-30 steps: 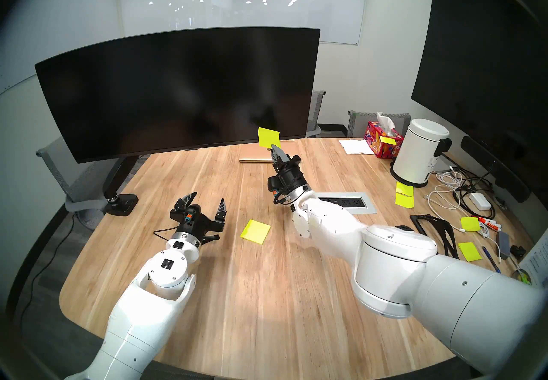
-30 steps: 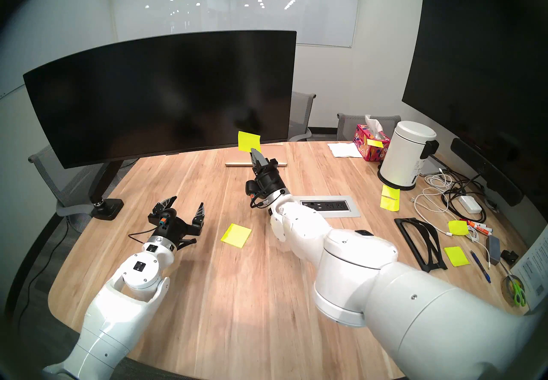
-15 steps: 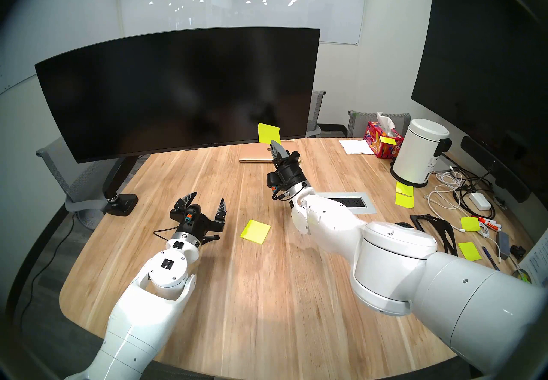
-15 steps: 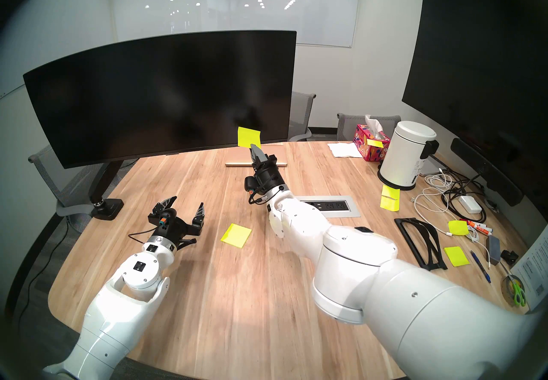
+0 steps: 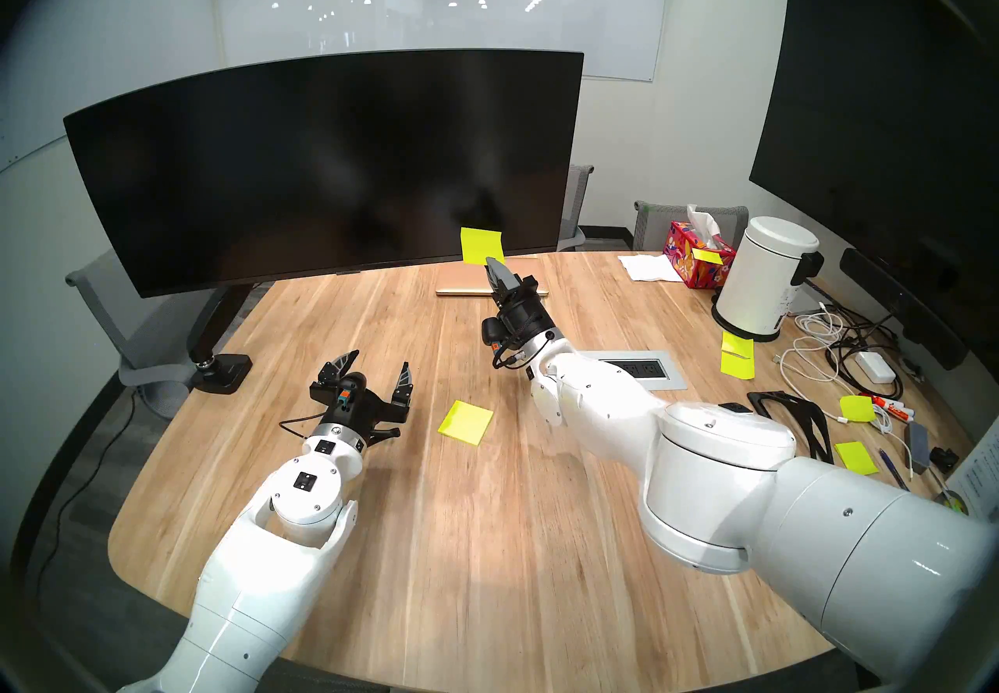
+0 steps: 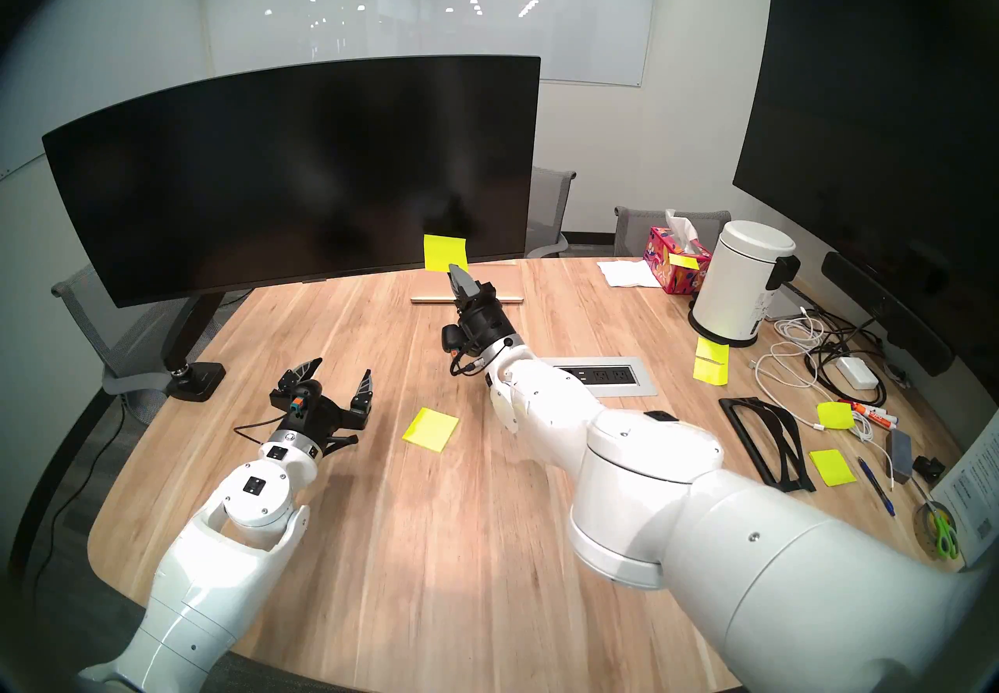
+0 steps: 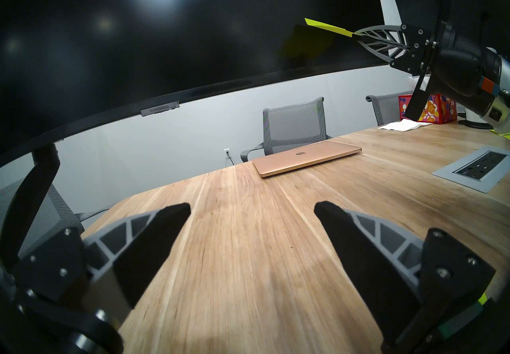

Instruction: Peel one sticky note off the pad and stick it onto the monitor, then press it flat

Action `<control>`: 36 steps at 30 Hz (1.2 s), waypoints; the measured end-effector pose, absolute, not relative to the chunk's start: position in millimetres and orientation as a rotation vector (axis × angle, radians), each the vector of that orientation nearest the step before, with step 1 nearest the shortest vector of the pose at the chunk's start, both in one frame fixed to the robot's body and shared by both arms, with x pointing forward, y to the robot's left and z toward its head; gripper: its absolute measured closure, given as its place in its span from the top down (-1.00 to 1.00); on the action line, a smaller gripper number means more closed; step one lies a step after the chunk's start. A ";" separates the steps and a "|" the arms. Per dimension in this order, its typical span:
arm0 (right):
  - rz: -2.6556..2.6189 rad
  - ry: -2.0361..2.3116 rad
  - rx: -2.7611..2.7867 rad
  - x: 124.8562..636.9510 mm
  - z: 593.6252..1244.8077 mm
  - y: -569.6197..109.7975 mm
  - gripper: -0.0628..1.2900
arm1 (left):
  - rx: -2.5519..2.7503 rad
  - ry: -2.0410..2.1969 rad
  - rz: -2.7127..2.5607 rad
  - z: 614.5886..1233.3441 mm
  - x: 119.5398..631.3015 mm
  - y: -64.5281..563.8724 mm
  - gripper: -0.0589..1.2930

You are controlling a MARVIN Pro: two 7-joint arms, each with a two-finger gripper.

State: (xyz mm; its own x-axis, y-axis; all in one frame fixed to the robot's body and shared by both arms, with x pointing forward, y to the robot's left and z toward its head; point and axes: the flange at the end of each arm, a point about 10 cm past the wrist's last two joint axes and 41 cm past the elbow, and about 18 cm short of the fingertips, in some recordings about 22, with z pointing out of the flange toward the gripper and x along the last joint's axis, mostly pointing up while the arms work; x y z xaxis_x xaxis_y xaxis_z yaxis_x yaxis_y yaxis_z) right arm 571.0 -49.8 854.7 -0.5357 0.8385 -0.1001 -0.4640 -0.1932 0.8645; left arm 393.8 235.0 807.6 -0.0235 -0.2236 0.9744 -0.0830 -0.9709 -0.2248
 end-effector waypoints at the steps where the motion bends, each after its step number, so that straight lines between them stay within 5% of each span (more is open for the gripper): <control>1: 1.852 1.147 0.504 571.0 854.7 -49.8 -0.94 | -2.123 0.335 -2.153 807.6 393.8 235.0 0.91; 36: 1.757 1.245 0.541 579.5 852.5 -47.2 -0.94 | -2.123 0.335 -2.153 807.6 393.9 235.0 0.91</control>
